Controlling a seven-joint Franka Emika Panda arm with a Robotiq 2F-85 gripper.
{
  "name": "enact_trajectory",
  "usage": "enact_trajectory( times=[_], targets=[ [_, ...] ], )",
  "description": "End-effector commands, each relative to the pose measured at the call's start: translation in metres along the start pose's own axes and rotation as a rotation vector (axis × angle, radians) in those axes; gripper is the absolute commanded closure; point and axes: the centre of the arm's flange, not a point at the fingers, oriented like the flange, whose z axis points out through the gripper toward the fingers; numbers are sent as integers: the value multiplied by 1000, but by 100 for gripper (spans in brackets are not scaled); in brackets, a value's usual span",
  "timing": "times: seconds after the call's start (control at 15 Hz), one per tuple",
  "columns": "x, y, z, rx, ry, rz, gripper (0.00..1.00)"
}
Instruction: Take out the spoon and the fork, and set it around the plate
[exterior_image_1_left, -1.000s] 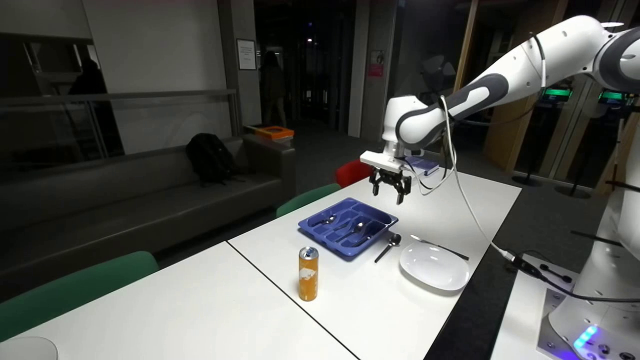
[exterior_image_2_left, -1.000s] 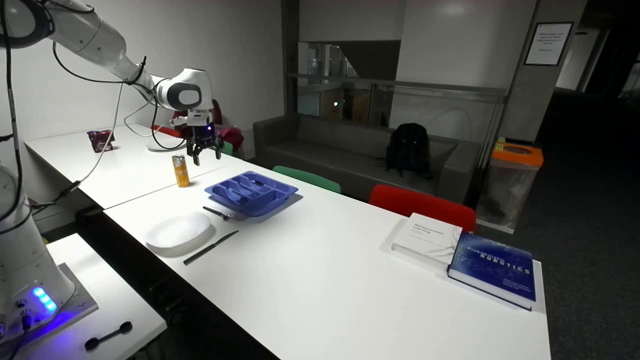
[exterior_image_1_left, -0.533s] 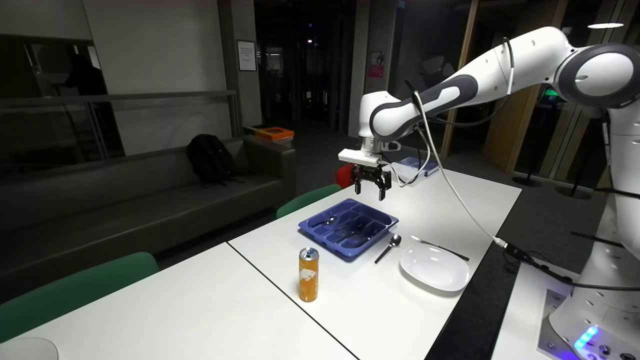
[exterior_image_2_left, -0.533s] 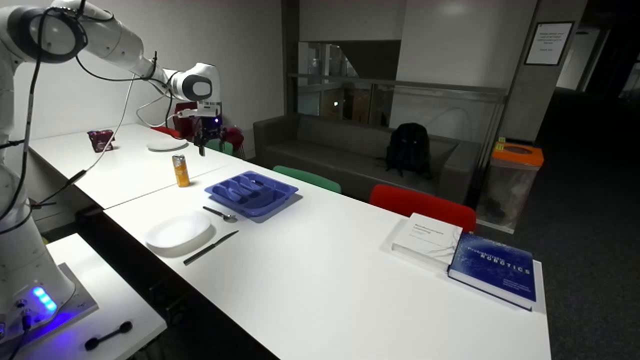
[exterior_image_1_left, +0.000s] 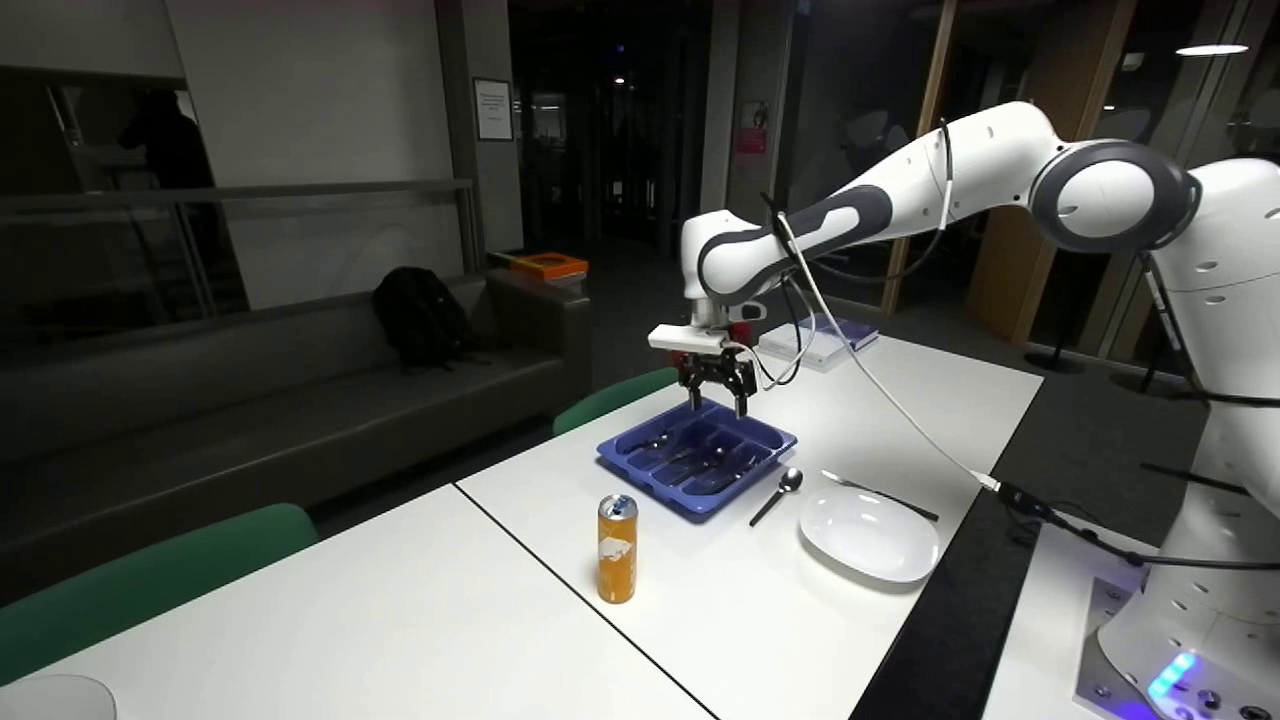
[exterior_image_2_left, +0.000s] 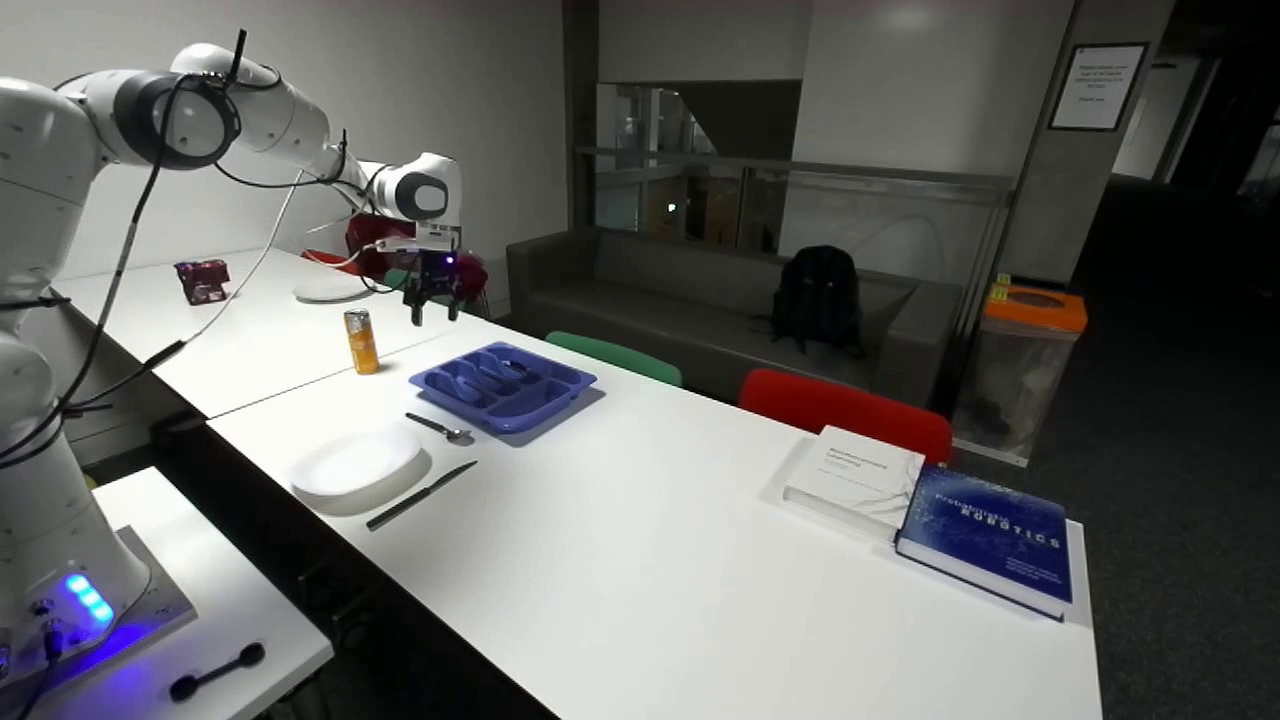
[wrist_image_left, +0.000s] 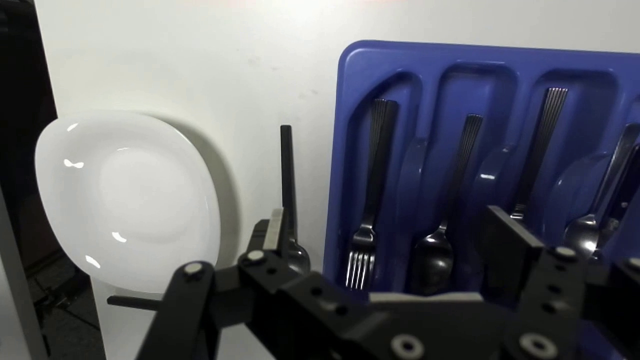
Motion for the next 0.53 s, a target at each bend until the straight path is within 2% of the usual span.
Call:
enact_trajectory(
  times=[0.0,0.47],
  targets=[
    [2,-23,-14,-13,30,-18,0],
    [3,-33,-11,17,36,2,0]
  ],
)
